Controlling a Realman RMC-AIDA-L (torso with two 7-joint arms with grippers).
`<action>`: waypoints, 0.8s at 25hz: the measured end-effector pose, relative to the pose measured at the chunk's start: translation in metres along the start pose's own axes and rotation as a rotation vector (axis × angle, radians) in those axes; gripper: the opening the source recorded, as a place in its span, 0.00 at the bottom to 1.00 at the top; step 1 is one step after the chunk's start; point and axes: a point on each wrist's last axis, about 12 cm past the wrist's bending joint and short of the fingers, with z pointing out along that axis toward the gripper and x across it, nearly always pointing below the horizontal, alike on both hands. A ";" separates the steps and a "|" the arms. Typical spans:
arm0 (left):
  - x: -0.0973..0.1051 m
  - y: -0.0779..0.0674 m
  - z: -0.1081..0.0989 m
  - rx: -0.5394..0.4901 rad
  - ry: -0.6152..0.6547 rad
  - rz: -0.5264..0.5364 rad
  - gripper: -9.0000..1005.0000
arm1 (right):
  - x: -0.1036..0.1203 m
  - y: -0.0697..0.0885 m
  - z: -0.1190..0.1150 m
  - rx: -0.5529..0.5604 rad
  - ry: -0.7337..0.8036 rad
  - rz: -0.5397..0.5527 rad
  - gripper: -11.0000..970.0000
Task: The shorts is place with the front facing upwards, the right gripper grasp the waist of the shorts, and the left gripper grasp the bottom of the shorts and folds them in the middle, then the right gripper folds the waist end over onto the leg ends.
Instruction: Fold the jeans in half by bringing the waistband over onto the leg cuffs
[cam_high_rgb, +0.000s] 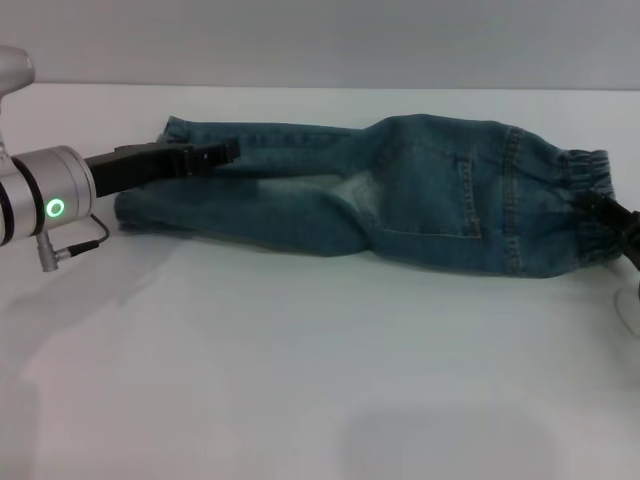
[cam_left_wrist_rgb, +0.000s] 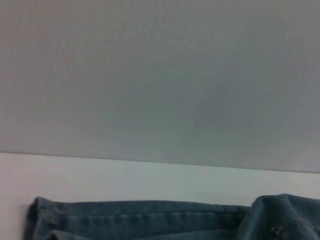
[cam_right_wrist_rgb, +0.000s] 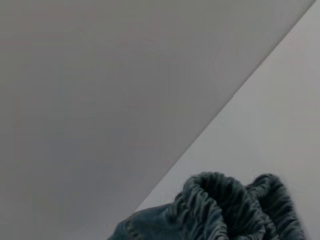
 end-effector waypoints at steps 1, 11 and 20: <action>-0.001 0.000 0.000 0.001 -0.001 0.002 0.84 | 0.000 0.001 -0.001 -0.013 0.000 -0.001 0.69; -0.002 -0.001 0.000 0.004 -0.004 0.007 0.84 | -0.003 0.004 -0.002 -0.041 -0.004 -0.013 0.37; -0.001 -0.001 0.000 0.004 -0.001 0.005 0.84 | -0.004 0.003 -0.003 -0.037 -0.002 -0.024 0.08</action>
